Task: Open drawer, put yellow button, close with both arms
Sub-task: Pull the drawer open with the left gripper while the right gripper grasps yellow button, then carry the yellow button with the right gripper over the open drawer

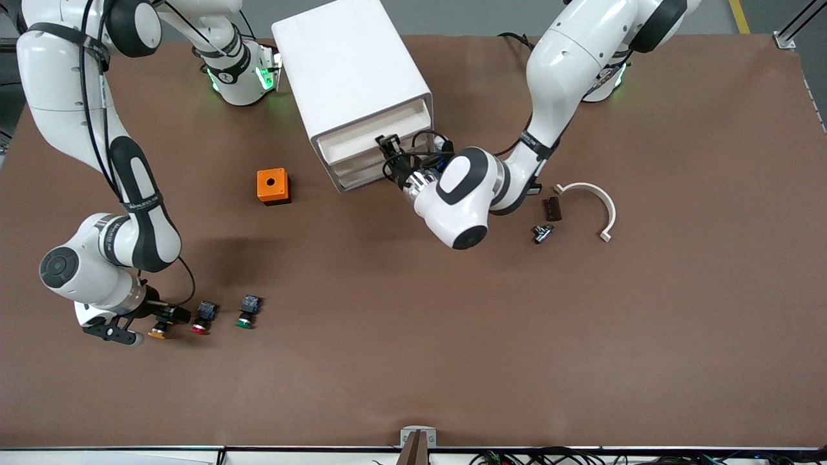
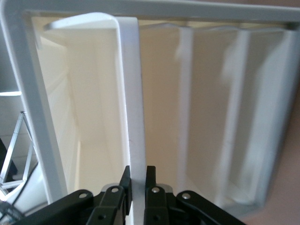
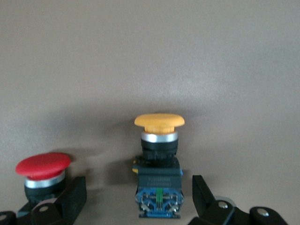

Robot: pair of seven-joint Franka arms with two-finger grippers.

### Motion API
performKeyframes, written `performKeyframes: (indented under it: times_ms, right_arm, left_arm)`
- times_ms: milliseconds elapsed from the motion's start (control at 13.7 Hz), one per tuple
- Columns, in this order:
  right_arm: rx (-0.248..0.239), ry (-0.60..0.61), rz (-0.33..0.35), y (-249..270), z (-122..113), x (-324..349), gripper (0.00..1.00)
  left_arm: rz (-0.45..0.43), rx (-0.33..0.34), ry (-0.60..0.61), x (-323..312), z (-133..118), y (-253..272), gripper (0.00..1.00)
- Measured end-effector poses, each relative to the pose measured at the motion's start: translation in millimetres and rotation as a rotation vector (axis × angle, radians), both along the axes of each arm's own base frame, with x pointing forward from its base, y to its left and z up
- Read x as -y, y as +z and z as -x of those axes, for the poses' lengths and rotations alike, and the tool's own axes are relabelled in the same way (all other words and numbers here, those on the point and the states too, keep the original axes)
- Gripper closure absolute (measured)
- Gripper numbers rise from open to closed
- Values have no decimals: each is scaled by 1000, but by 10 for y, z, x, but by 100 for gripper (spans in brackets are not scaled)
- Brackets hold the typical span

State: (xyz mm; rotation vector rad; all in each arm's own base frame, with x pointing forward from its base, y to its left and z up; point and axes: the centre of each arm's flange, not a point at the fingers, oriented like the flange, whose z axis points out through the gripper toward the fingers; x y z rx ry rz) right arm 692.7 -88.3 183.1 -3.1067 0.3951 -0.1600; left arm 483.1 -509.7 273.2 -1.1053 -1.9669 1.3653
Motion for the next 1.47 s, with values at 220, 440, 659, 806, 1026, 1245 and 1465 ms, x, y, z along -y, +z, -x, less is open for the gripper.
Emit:
performKeyframes:
  times_ms: [220,440,659,806,1026,1245,1465]
  right_arm:
    - [2,10,12,-42,-49,20,7]
    - [2,24,19,-50,-56,45,11]
    - [4,29,22,-38,-60,82,39]
    - [3,29,23,-38,-58,98,49]
    - [4,24,24,-31,-57,140,59]
    - [-21,23,17,-19,-57,140,59]
    - [-76,26,-1,95,-81,93,59]
  left_arm:
    - [-6,37,37,-275,-309,45,86]
    - [-7,74,66,-459,-512,82,86]
    - [-12,98,83,-561,-630,124,86]
    - [-12,108,89,-596,-671,138,86]
    - [-10,138,103,-686,-760,104,59]
    - [-10,160,114,-764,-833,81,26]
    - [-13,197,130,-869,-960,144,0]
